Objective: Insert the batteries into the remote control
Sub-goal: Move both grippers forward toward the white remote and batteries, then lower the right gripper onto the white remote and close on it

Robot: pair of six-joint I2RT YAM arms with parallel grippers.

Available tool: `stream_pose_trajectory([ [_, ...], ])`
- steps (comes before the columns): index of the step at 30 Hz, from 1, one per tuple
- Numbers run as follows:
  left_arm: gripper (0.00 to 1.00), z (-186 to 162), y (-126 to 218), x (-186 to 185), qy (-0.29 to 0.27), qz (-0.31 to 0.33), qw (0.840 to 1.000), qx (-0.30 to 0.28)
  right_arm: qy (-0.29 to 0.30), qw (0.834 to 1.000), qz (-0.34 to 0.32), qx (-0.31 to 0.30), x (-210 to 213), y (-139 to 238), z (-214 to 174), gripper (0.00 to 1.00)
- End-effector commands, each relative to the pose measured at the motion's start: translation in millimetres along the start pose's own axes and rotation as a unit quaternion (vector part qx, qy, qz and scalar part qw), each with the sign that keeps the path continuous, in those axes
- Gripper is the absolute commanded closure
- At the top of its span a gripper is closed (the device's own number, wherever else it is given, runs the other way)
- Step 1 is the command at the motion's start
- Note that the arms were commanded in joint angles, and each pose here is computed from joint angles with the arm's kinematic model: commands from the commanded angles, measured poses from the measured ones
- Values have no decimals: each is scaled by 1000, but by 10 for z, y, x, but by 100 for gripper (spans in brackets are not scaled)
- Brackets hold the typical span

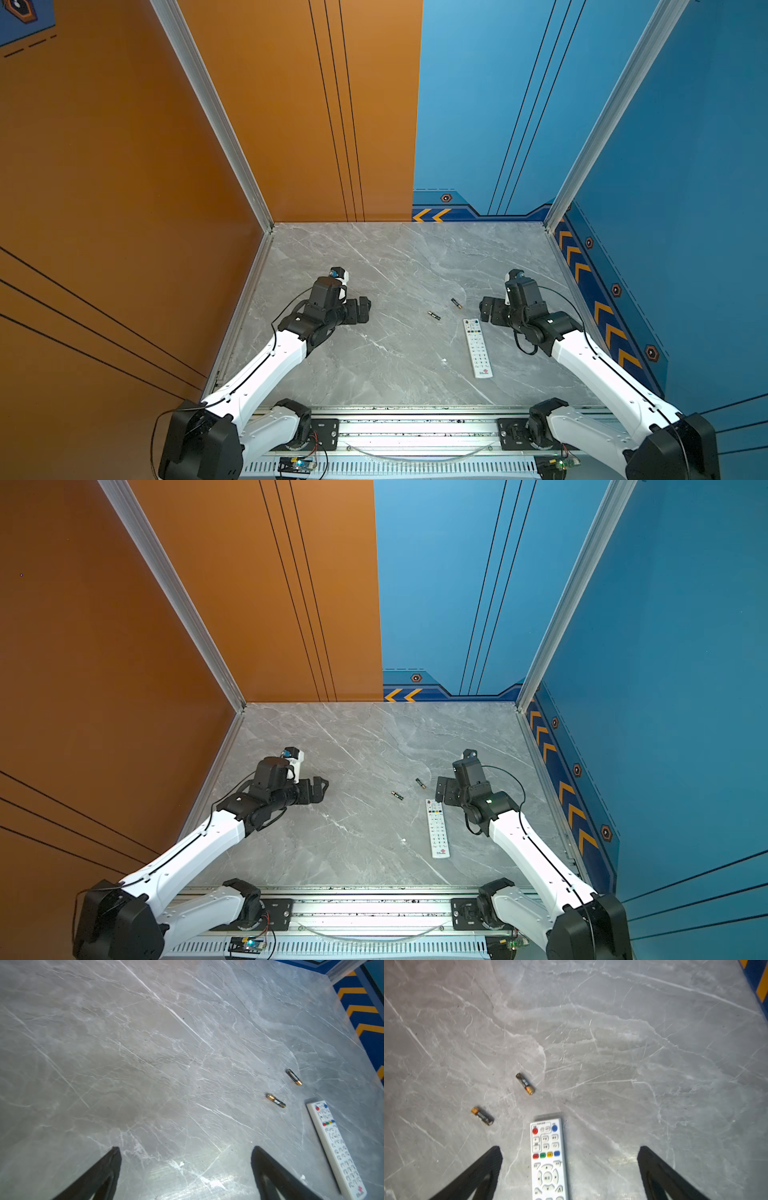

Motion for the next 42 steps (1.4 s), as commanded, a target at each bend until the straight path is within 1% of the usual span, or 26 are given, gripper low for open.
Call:
stream_pose_trajectory([
  [1,2,-96,15,-126,-5,-33,999,23,13,999,7,47,80,116,-159,0],
  [6,2,-160,28,-224,-11,-63,998,18,18,998,15,66,159,142,-324,0],
  [11,2,-218,39,-334,-17,-96,995,29,17,997,16,78,195,127,-440,0],
  [13,2,-261,48,-376,-20,-108,993,38,21,996,13,84,213,114,-488,0],
  [14,2,-231,60,-432,-22,-126,991,28,24,996,12,88,225,104,-513,0],
  [20,2,-327,101,-533,-27,-172,984,38,34,994,13,108,281,70,-598,0],
  [29,2,-369,188,-641,-43,-210,976,38,43,989,16,140,347,-12,-707,0],
  [42,2,-347,214,-681,-43,-232,971,27,30,986,11,165,360,-111,-907,3],
])
Point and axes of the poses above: each gripper's point midway between its finger pads, its own y axis back along the fingers, its own x axis along the line the jaws close on, z = x × y, the point moved 8 cm from there along y, back along the fingers, and after that the axes turned 9 degrees about y, right-handed, at the moved point
